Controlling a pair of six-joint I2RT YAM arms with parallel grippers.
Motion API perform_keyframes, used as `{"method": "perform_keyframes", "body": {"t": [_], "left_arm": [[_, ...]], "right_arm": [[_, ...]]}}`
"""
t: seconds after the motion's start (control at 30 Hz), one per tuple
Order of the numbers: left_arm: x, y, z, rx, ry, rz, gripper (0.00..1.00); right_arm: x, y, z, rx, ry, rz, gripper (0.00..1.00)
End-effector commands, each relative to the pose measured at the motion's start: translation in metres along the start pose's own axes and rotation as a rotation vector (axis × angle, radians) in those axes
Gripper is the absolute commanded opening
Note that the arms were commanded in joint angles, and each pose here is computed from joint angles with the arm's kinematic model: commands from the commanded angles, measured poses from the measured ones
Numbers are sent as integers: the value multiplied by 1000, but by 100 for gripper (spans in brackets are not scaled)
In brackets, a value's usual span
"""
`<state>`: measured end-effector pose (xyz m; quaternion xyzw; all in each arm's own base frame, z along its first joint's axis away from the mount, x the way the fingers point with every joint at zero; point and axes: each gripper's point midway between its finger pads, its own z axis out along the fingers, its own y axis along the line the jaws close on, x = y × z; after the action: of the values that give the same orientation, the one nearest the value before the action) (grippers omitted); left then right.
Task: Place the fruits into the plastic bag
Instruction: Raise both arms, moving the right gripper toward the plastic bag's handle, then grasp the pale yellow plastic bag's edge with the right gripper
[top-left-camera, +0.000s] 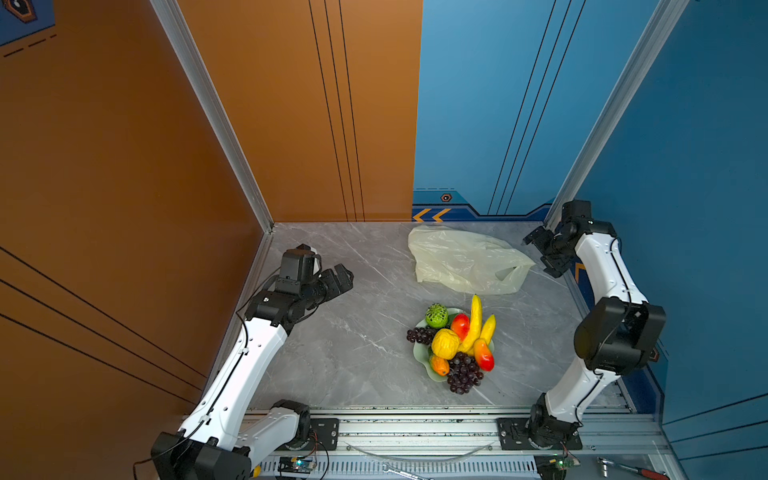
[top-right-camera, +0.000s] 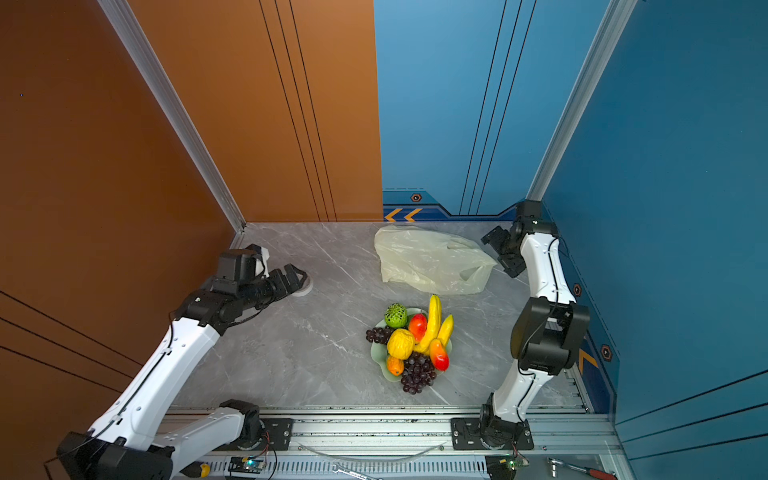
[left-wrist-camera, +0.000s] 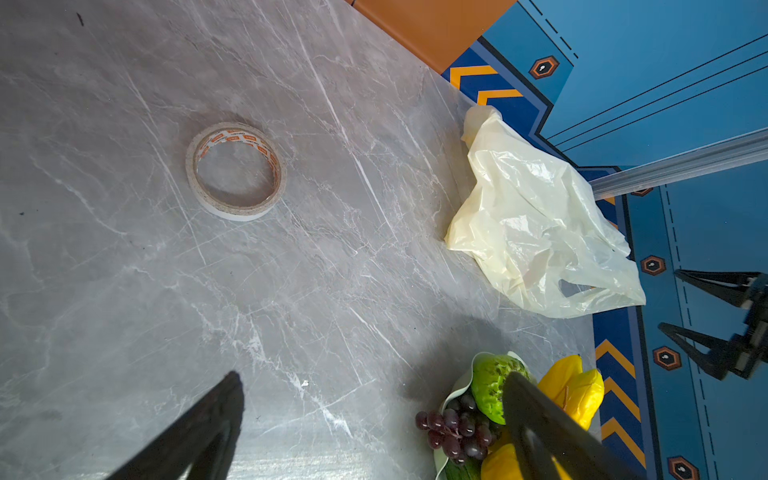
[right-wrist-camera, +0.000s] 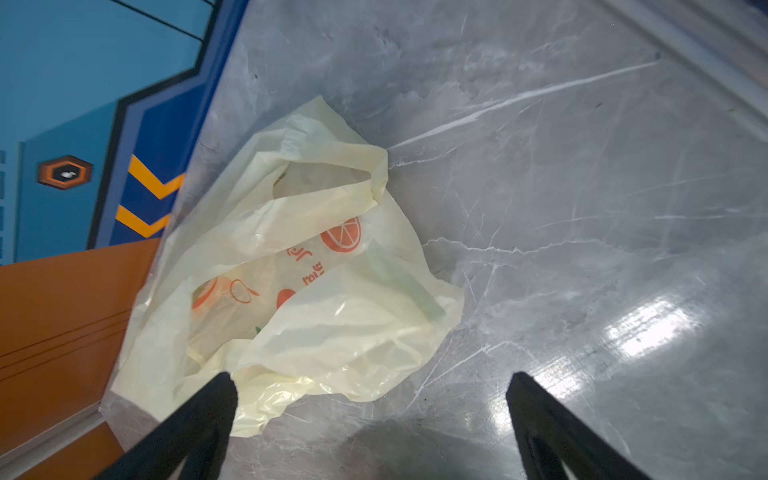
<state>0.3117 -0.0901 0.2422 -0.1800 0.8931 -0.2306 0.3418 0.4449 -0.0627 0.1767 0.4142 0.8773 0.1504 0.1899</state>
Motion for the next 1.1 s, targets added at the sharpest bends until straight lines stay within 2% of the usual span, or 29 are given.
{"method": "perform_keyframes", "body": {"t": [0.0, 0.3, 0.57, 0.9, 1.07], "left_arm": [[2, 3, 1, -12, 22, -22, 98], [3, 9, 12, -40, 42, -47, 98], [3, 9, 12, -41, 41, -53, 98], [11, 14, 6, -42, 33, -76, 98], [11, 15, 3, -39, 25, -79, 98]], "right_arm": [[-5, 21, 12, -93, 36, -85, 99], [-2, 22, 42, -82, 83, -119, 98], [0, 21, 47, -74, 90, -139, 90], [5, 17, 52, -80, 108, -154, 72], [8, 19, 51, -102, 118, -151, 52]]}}
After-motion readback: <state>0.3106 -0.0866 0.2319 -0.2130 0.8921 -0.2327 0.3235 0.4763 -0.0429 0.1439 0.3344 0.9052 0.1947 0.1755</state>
